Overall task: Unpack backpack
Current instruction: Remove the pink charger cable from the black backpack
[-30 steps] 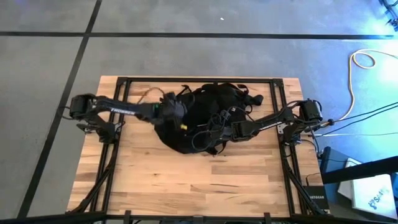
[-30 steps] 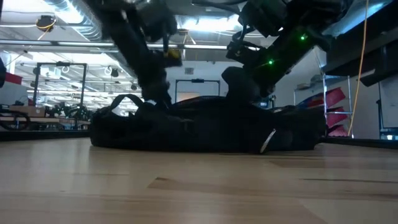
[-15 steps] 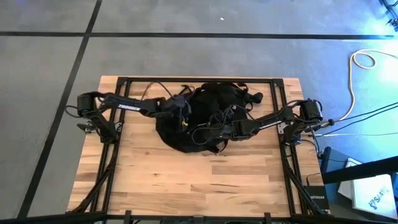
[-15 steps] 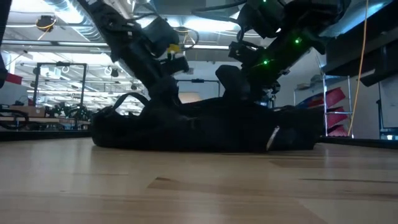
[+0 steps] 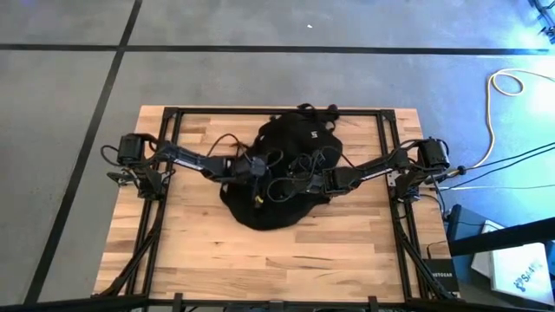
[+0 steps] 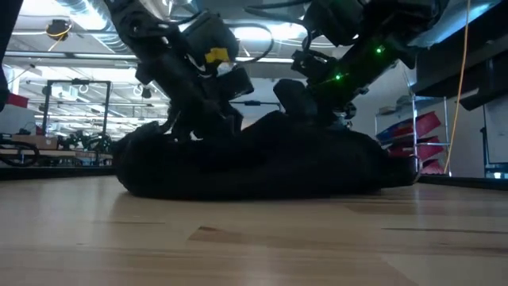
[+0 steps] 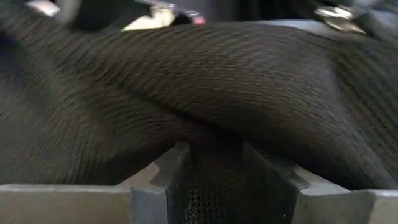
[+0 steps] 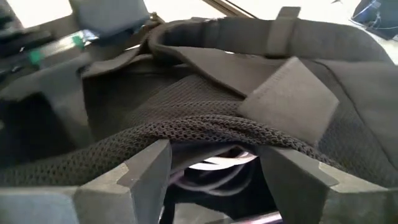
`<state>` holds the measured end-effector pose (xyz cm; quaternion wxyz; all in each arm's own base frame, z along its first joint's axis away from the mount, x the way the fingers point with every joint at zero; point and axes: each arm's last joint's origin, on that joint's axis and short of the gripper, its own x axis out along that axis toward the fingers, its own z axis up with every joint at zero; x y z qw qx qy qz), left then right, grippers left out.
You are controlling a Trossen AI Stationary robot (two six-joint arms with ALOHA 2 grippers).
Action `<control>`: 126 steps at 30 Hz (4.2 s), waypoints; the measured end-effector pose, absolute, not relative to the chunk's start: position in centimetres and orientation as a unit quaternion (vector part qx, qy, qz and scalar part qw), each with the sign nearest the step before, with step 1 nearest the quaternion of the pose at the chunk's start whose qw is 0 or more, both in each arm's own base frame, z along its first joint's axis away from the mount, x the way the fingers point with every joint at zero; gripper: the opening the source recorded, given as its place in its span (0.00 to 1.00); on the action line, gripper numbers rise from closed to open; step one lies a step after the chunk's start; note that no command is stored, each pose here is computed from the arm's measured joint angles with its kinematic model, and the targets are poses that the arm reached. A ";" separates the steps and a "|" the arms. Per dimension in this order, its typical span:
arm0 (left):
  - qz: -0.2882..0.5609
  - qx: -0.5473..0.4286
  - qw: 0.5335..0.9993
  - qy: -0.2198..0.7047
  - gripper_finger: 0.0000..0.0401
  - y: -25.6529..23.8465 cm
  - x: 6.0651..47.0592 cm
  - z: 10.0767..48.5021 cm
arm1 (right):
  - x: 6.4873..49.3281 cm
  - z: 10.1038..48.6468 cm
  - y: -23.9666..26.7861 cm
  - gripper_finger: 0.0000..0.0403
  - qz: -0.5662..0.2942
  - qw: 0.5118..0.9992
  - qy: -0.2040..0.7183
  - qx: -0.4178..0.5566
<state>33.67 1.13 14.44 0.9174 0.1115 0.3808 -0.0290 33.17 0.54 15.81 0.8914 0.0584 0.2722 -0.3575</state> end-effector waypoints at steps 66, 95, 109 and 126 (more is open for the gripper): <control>-0.082 0.153 0.911 0.374 0.33 -0.5 33.7 14.5 | 33.9 18.1 1.5 0.56 -0.181 0.946 0.249 0.101; -0.069 0.166 0.915 0.362 0.33 -0.5 33.9 14.7 | 33.1 15.5 1.4 0.56 -0.177 0.914 0.364 0.040; -0.069 0.164 0.914 0.366 0.33 -0.4 33.9 14.6 | 32.3 15.9 0.9 0.56 -0.244 0.895 0.373 -0.006; -0.069 0.164 0.913 0.367 0.33 -0.4 33.9 14.6 | 30.6 18.9 0.8 0.56 -0.248 0.898 0.363 -0.001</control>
